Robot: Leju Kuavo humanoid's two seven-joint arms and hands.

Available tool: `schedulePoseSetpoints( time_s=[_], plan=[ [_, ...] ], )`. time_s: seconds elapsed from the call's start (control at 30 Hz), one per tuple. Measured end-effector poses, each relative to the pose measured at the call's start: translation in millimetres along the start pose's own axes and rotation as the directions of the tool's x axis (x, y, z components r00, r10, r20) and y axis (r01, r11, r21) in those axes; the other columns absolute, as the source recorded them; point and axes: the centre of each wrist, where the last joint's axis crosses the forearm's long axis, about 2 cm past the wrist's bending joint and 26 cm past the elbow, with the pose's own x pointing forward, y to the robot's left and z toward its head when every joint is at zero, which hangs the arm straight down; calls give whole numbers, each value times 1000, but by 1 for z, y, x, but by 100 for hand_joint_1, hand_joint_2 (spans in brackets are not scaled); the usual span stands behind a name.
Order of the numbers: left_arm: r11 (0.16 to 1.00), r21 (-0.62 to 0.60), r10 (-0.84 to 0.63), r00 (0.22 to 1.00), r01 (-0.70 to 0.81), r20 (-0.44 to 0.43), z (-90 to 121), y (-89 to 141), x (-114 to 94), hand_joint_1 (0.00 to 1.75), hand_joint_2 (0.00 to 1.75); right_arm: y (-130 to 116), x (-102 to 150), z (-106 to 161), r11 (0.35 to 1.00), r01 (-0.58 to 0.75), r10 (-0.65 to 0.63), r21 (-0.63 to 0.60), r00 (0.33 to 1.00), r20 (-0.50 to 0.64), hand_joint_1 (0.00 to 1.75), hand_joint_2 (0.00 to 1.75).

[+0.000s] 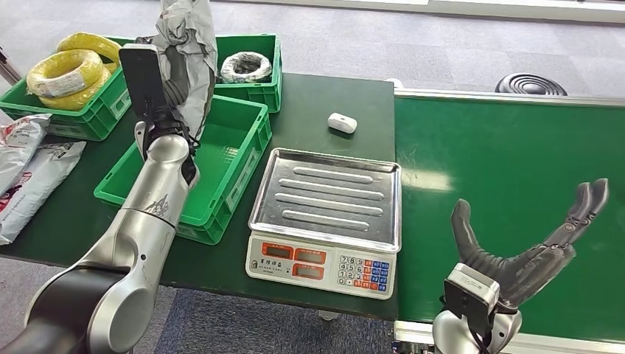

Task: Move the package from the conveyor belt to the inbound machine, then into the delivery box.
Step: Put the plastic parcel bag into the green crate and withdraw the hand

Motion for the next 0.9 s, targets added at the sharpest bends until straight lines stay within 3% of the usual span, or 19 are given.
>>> schedulePoseSetpoints(
  time_s=[0.17,0.33,0.43,0.5,0.53,0.63,0.67,0.9],
  plan=[
    [999,19,-34,999,34,-3,-4,2,-1,172,175,1,0,2,1000,2,-2,8,1000,-5,0,175],
    [983,-21,-181,983,181,-4,1,6,-10,169,175,1,0,3,1000,2,-2,9,1000,-7,0,175],
    [962,-112,-254,967,250,-18,25,2,-24,166,175,1,-1,3,1000,4,-4,8,1000,-12,0,175],
    [945,-191,-281,958,266,-57,59,-5,-38,165,175,1,0,4,1000,7,-7,9,1000,-14,0,175],
    [937,-227,-291,953,266,-83,79,-8,-45,134,175,2,0,4,1000,8,-8,11,1000,-14,0,175],
    [917,-305,-311,940,256,-144,124,-12,-58,10,175,2,0,5,1000,10,-10,14,1000,-15,0,175],
    [913,-322,-315,936,252,-159,133,-13,-60,0,175,2,0,5,1000,10,-10,14,1000,-15,0,175],
    [903,-375,-314,918,210,-241,180,-13,-70,0,175,3,1,6,1000,8,-7,24,1000,-7,0,175]
  ],
)
